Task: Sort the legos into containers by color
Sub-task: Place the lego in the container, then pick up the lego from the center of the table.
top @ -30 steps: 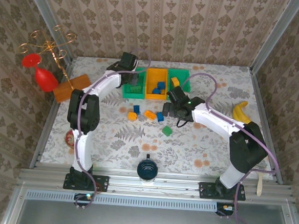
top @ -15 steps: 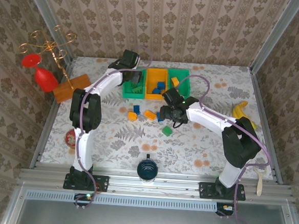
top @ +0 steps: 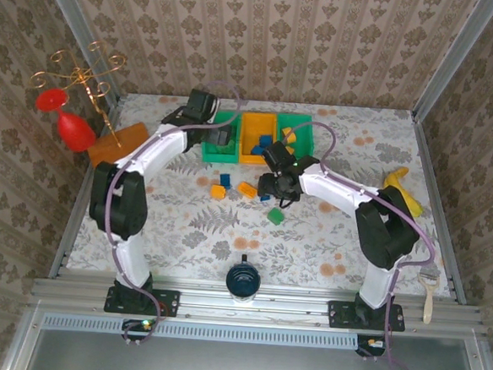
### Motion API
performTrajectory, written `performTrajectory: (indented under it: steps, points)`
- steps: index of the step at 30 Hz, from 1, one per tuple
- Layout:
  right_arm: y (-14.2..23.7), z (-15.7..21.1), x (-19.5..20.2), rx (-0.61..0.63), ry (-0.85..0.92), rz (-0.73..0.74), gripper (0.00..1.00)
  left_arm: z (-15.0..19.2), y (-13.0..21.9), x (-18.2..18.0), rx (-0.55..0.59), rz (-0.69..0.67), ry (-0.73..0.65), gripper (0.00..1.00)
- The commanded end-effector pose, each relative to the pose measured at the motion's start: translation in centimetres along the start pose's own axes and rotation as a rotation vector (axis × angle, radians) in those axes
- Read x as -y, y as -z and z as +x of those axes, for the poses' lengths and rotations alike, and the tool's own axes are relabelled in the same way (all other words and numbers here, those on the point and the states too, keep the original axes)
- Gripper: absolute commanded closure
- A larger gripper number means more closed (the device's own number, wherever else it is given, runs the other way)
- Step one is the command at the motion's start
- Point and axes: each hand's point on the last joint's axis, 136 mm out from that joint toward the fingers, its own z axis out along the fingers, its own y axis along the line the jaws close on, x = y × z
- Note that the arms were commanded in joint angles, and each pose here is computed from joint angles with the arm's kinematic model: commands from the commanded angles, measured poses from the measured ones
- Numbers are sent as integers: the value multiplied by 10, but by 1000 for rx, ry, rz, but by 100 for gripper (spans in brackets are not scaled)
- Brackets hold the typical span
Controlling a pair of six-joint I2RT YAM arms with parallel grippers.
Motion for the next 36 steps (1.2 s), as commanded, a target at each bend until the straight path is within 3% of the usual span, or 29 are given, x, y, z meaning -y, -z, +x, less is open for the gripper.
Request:
performTrajectory:
  steps: [1, 12, 20, 36]
  points:
    - [-6, 9, -5, -63, 32, -1, 29, 1, 18, -12, 51, -29, 60, 0]
    - [-26, 18, -13, -130, 56, -18, 33, 44, 59, -34, 94, -96, 155, 0]
    - [-37, 20, -16, -149, 64, -21, 35, 73, 70, -39, 94, -104, 215, 0]
    - [-59, 2, -8, -135, 67, 24, 42, 87, 72, -39, 80, -95, 240, 0]
